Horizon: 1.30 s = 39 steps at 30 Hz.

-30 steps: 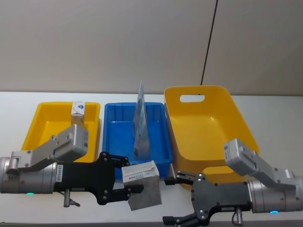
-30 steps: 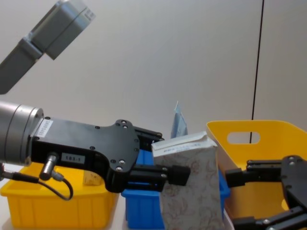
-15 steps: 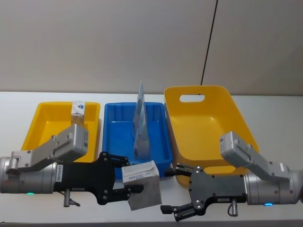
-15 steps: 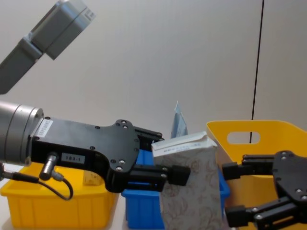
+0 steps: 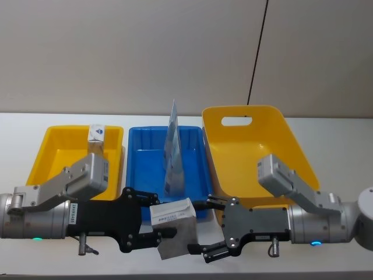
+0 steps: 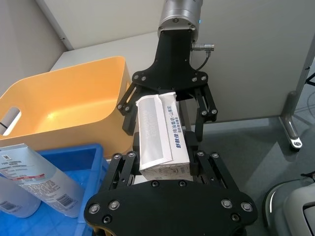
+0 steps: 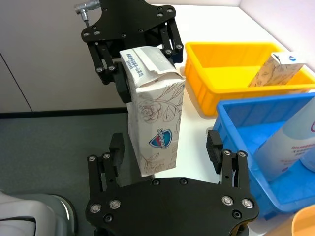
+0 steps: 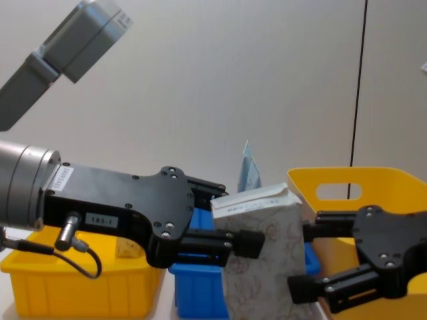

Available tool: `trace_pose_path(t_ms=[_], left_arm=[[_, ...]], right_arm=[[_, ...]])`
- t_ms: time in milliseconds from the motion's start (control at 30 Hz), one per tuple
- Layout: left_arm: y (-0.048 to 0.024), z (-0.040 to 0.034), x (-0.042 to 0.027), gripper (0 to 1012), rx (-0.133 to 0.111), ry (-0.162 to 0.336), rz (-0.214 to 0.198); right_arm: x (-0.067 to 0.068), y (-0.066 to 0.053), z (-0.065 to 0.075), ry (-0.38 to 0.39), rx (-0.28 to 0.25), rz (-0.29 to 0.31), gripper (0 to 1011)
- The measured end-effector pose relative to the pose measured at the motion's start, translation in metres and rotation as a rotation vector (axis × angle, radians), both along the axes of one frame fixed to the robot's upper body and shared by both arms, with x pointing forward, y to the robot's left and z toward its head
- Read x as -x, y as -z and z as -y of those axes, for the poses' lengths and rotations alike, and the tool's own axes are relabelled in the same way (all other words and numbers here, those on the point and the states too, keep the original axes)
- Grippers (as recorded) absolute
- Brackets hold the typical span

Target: Bimanual collaborative sorting of washing and personal care products

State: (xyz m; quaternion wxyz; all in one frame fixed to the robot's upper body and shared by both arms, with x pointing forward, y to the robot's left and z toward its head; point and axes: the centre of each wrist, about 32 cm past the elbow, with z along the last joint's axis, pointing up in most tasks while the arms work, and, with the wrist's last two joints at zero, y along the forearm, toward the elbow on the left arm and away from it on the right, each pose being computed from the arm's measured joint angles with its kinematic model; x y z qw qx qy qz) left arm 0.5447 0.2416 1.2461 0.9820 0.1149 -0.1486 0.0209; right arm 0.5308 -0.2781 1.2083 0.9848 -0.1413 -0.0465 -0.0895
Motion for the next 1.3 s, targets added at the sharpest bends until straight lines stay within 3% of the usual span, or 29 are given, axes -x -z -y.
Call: trace_pose_path(t_ms=[733, 1000, 1300], left_arm=[[0.0, 0.0, 0.0, 446, 0.0, 0.0, 0.0], [0.0, 0.0, 0.0, 446, 0.0, -0.001, 0.0], [0.0, 0.0, 0.0, 446, 0.0, -0.001, 0.0]], right_arm=[[-0.016, 0.007, -0.021, -0.023, 0.005, -0.043, 994], [-0.018, 0.007, -0.023, -0.026, 0.008, -0.048, 816], [-0.019, 0.008, -0.025, -0.027, 0.01, -0.052, 530]])
